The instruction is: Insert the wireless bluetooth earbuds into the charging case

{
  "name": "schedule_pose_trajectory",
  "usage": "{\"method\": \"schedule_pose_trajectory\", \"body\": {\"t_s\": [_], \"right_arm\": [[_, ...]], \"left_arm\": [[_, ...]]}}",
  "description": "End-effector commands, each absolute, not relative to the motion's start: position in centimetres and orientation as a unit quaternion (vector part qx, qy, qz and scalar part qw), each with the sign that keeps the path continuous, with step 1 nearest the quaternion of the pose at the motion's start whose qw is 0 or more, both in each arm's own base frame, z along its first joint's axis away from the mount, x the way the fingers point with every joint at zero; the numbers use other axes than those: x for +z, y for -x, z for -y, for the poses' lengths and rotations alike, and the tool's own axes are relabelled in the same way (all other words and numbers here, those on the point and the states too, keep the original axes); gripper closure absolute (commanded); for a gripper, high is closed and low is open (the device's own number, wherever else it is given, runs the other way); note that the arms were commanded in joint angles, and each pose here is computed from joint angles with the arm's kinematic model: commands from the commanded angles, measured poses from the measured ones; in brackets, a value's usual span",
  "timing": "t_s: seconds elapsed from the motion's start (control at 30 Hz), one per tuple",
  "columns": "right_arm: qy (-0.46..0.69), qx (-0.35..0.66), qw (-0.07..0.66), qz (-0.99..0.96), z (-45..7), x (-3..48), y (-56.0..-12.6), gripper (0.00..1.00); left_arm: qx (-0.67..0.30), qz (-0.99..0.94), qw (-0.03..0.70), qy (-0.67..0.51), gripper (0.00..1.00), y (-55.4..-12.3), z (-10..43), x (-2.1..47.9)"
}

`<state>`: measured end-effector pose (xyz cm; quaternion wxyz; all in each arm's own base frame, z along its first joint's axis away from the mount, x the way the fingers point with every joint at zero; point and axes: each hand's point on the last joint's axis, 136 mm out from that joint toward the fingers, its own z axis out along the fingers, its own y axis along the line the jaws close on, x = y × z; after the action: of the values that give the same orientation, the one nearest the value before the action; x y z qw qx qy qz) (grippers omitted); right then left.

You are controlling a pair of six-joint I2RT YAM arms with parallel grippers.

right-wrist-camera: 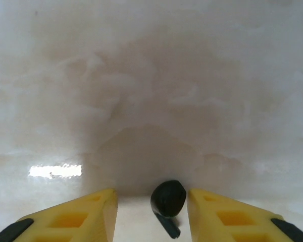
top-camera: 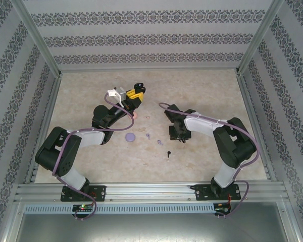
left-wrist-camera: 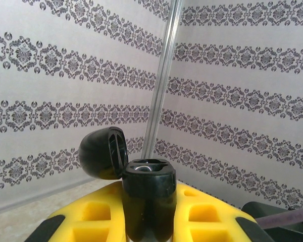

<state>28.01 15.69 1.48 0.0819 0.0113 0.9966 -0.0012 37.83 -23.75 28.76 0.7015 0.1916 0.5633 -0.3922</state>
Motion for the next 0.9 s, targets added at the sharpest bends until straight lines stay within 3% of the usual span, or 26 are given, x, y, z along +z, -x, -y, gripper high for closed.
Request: {"method": "schedule_pose_trajectory", "body": {"t_s": [0.0, 0.37, 0.87], "right_arm": [[-0.001, -0.025, 0.09, -0.996, -15.4, 1.6, -28.6, 0.6], [0.003, -0.032, 0.087, -0.996, -15.3, 1.2, -29.1, 0.66], [-0.003, -0.027, 0.088, -0.996, -14.4, 1.7, -27.8, 0.67]], "left_arm": [[-0.395, -0.537, 0.719, -0.197, 1.0, -37.1, 23.8, 30.9], [-0.394, -0.538, 0.718, -0.198, 1.0, -37.2, 23.9, 30.8], [-0.396, -0.538, 0.717, -0.199, 1.0, -37.3, 24.0, 30.8]]}}
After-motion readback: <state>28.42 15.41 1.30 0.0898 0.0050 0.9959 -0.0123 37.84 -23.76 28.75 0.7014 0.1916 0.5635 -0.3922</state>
